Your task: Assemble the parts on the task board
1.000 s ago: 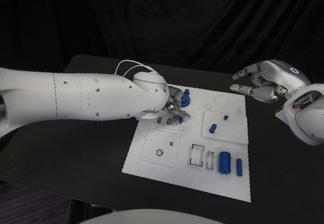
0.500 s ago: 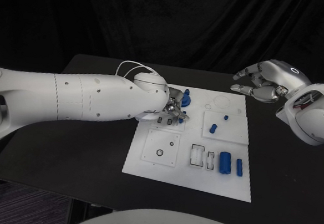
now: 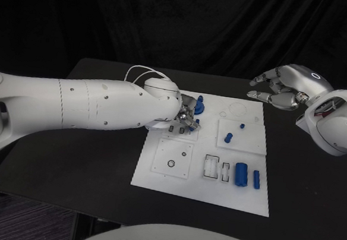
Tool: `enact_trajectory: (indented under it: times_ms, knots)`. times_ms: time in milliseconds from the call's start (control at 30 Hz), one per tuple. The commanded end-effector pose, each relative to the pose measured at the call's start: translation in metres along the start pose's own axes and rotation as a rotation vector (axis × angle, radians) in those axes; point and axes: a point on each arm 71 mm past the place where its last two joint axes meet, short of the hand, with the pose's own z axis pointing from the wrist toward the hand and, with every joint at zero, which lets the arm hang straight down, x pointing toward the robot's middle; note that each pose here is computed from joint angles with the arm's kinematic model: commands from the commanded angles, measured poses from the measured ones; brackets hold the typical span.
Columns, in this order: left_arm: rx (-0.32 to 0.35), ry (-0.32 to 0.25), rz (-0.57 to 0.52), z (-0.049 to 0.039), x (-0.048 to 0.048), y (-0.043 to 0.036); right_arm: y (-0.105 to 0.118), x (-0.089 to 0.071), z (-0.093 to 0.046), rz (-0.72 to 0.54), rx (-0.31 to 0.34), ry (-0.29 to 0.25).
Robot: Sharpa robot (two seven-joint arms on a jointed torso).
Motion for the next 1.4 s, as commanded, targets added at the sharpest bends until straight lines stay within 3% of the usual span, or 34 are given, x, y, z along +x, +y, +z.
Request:
enact_trajectory:
  times_ms: [33, 567, 900, 1400]
  knots:
    - [0.027, 0.014, -0.001, 0.0002, 0.0022, -0.0023, -0.001, 0.001, 0.000, -0.001, 0.005, 0.007]
    - [0.029, 0.011, -0.005, -0.0005, 0.0020, 0.0019, -0.002, 0.002, 0.000, -0.001, 0.012, 0.019]
    - [0.025, 0.000, -0.020, -0.0033, 0.0016, 0.0099, -0.004, 0.003, -0.001, -0.002, 0.025, 0.032]
    - [0.030, -0.006, -0.126, -0.0103, 0.0030, 0.0229, -0.005, 0.004, -0.002, -0.002, 0.038, 0.051]
